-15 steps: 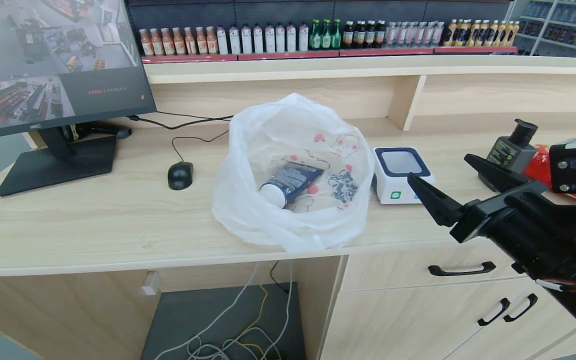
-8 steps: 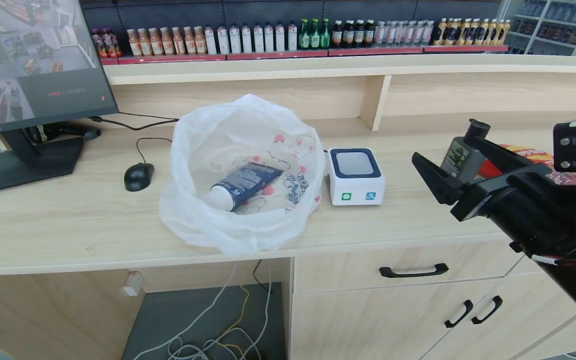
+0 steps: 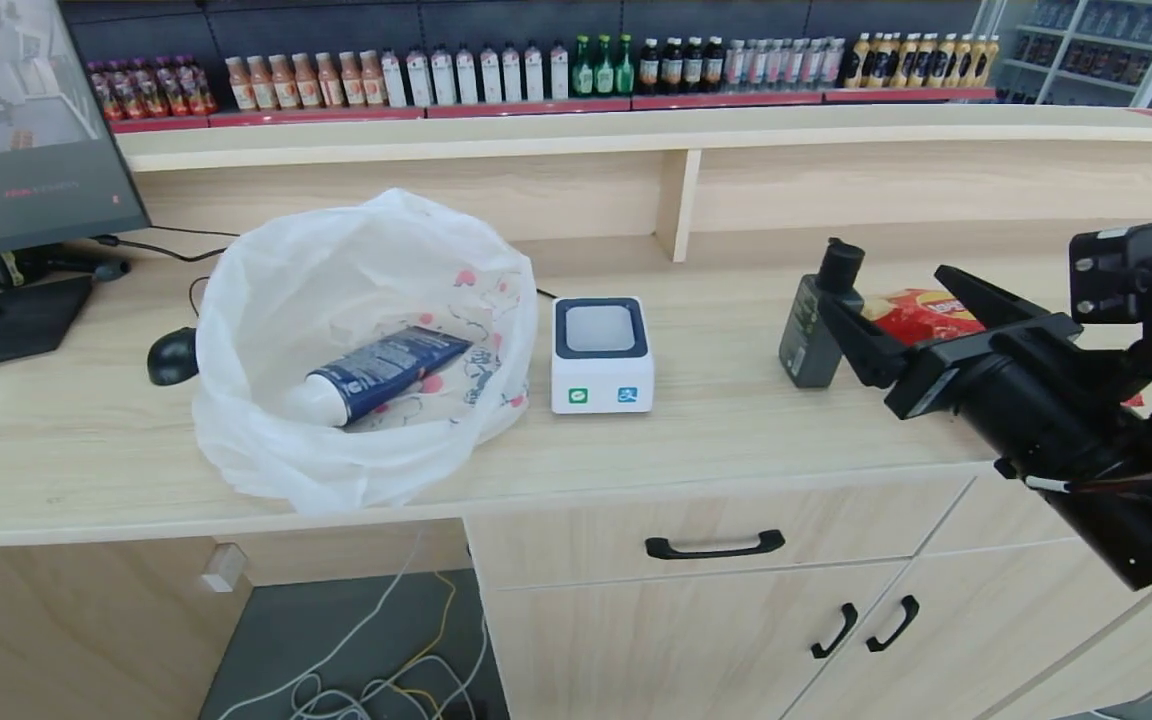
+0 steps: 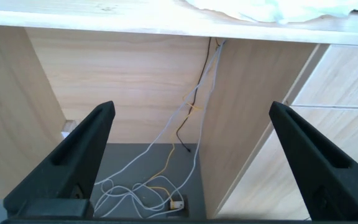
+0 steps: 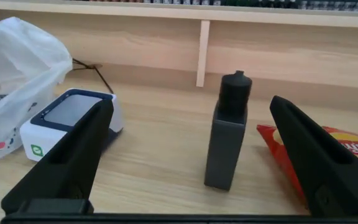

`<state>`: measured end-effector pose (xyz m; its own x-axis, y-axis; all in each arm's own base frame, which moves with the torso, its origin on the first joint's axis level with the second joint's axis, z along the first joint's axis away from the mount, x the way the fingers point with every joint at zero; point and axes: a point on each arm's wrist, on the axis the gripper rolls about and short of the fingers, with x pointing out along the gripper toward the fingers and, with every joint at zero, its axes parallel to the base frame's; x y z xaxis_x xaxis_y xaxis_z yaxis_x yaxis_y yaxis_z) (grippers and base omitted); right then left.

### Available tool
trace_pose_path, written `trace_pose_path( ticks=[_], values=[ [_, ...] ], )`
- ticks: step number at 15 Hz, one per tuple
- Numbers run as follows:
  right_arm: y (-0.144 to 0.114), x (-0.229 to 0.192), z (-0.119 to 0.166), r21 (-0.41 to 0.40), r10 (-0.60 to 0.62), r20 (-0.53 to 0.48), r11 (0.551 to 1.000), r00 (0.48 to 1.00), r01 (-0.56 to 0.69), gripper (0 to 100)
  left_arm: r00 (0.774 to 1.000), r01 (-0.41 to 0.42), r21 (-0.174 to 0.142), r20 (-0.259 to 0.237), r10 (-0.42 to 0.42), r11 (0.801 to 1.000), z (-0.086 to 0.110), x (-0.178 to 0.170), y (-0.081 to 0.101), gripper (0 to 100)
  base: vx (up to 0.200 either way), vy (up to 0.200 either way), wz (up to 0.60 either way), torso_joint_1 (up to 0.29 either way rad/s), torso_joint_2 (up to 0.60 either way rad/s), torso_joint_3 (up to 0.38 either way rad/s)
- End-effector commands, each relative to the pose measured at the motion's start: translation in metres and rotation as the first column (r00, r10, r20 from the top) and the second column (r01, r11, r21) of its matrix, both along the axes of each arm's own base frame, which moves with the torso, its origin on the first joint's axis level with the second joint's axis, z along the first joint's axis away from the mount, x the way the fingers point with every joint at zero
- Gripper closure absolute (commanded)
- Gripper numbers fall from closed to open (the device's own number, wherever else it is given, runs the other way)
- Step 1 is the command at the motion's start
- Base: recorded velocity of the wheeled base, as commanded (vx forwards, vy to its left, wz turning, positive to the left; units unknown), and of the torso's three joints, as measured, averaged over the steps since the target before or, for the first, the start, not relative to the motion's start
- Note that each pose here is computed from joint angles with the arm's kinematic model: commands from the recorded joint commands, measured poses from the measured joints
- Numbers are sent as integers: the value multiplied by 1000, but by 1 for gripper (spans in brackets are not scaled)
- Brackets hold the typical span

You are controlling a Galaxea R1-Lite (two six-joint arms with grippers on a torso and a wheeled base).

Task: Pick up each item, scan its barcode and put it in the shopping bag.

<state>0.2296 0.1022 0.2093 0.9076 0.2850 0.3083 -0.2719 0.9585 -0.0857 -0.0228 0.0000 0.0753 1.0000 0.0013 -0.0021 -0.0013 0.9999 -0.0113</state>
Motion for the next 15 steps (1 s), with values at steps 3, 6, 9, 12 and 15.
trace_pose_path(
  ticks=[3, 6, 9, 12, 15],
  values=[
    [8, 23, -11, -14, -17, -36, 1000, 999, 17, 0, 1000, 0, -1, 2, 0, 1000, 0, 0, 0, 0, 0, 0, 0, 0, 0, 0],
    [16, 41, -11, -12, -26, -38, 1000, 999, 26, 0, 1000, 0, -1, 2, 0, 1000, 0, 0, 0, 0, 0, 0, 0, 0, 0, 0],
    [31, 52, -6, 0, 2, -18, 1000, 1000, -2, 0, 1000, 0, 1, 2, 0, 1000, 0, 0, 0, 0, 0, 0, 0, 0, 0, 0],
    [40, 71, -15, -6, 3, -34, 1000, 999, -3, 0, 1000, 0, -1, 1, 0, 1000, 0, 0, 0, 0, 0, 0, 0, 0, 0, 0],
    [53, 89, -16, 59, -36, -44, 998, 998, 39, 0, 1000, 0, 1, 1, 0, 1000, 0, 0, 0, 0, 0, 0, 0, 0, 0, 0]
  ],
)
